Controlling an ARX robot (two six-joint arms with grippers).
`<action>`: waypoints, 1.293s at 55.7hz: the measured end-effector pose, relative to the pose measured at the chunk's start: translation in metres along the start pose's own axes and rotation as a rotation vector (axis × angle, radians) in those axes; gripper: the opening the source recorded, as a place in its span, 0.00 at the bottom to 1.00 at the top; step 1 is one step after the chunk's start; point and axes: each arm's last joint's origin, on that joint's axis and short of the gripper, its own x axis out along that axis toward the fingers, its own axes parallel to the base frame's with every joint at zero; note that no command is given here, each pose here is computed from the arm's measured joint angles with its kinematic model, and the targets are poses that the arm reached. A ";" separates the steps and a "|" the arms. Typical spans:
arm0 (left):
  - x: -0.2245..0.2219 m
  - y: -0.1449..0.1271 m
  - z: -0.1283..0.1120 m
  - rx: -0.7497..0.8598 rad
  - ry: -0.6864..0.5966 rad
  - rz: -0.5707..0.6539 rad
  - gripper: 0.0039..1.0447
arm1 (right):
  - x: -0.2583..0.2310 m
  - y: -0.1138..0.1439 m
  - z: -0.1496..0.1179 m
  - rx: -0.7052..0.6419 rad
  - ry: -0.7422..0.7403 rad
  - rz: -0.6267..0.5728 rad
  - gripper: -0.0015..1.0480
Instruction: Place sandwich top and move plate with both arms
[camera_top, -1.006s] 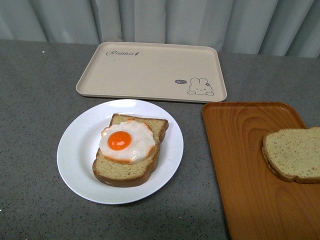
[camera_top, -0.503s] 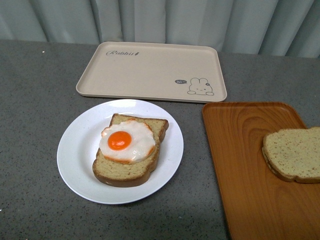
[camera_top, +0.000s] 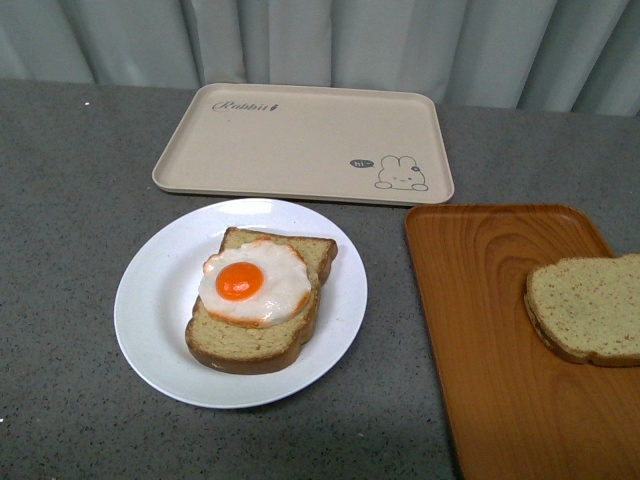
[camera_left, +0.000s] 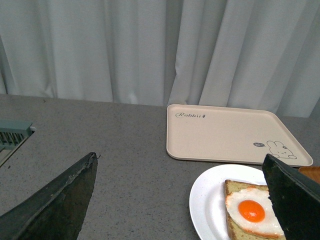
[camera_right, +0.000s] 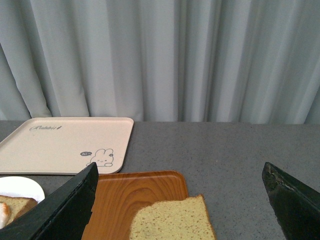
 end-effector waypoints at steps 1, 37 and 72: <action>0.000 0.000 0.000 0.000 0.000 0.000 0.94 | 0.000 0.000 0.000 0.000 0.000 0.000 0.91; 0.000 0.000 0.000 0.000 0.000 0.000 0.94 | 0.000 0.000 0.000 0.000 0.000 0.000 0.91; 0.000 0.000 0.000 0.000 0.000 0.000 0.94 | 0.001 -0.001 -0.001 -0.009 0.023 -0.089 0.91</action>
